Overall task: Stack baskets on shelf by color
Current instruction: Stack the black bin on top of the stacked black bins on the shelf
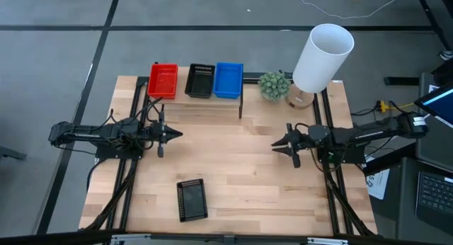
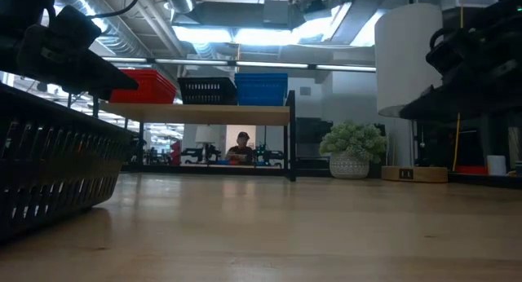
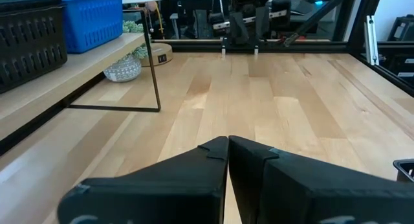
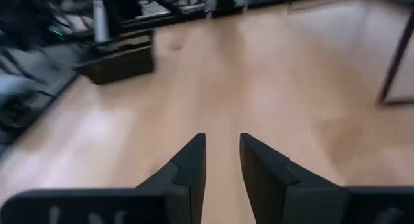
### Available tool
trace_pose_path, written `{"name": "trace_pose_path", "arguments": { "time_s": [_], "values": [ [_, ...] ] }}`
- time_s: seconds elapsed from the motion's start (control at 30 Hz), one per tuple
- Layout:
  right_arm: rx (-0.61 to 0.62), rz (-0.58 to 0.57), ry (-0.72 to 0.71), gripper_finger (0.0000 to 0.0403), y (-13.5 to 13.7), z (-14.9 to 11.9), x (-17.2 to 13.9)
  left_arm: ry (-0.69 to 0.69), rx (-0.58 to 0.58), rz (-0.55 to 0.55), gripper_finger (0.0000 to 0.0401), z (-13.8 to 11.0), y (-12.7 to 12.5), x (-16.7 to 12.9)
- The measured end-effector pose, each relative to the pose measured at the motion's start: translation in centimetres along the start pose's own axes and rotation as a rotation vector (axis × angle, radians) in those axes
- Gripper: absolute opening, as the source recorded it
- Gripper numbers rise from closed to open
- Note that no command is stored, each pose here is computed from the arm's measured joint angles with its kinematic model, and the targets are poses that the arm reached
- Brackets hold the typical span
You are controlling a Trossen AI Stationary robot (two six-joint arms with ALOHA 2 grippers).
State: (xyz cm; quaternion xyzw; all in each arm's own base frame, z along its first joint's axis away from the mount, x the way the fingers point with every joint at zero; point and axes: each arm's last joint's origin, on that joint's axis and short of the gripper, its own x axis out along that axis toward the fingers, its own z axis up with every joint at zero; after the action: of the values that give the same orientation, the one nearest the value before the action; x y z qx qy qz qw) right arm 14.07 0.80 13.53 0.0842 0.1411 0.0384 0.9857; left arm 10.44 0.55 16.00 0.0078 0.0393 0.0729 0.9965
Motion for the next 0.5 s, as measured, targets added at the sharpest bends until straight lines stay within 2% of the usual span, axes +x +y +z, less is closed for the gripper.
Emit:
{"name": "trace_pose_path", "arguments": {
  "time_s": [0.07, 0.2, 0.3, 0.4, 0.5],
  "values": [
    [0.064, 0.044, 0.002, 0.0094, 0.2, 0.1, -0.5, 0.000, 0.000, 0.000, 0.0005, 0.0, 0.0, 0.0],
    [0.018, 0.081, -0.011, 0.0094, 0.4, 0.3, -1.5, 0.000, 0.000, 0.000, 0.0005, 0.0, 0.0, 0.0],
    [-0.076, 0.018, 0.000, 0.0094, 0.2, 0.0, -2.2, 0.000, 0.000, 0.000, 0.0005, 0.0, 0.0, 0.0],
    [-0.120, -0.073, -0.015, 0.0094, -0.2, -0.1, -2.9, 0.000, 0.000, 0.000, 0.0005, 0.0, 0.0, 0.0],
    [-0.117, -0.063, -0.089, 0.0094, -0.1, 0.5, -3.4, 0.000, 0.000, 0.000, 0.0005, 0.0, 0.0, 0.0]
  ]
}}
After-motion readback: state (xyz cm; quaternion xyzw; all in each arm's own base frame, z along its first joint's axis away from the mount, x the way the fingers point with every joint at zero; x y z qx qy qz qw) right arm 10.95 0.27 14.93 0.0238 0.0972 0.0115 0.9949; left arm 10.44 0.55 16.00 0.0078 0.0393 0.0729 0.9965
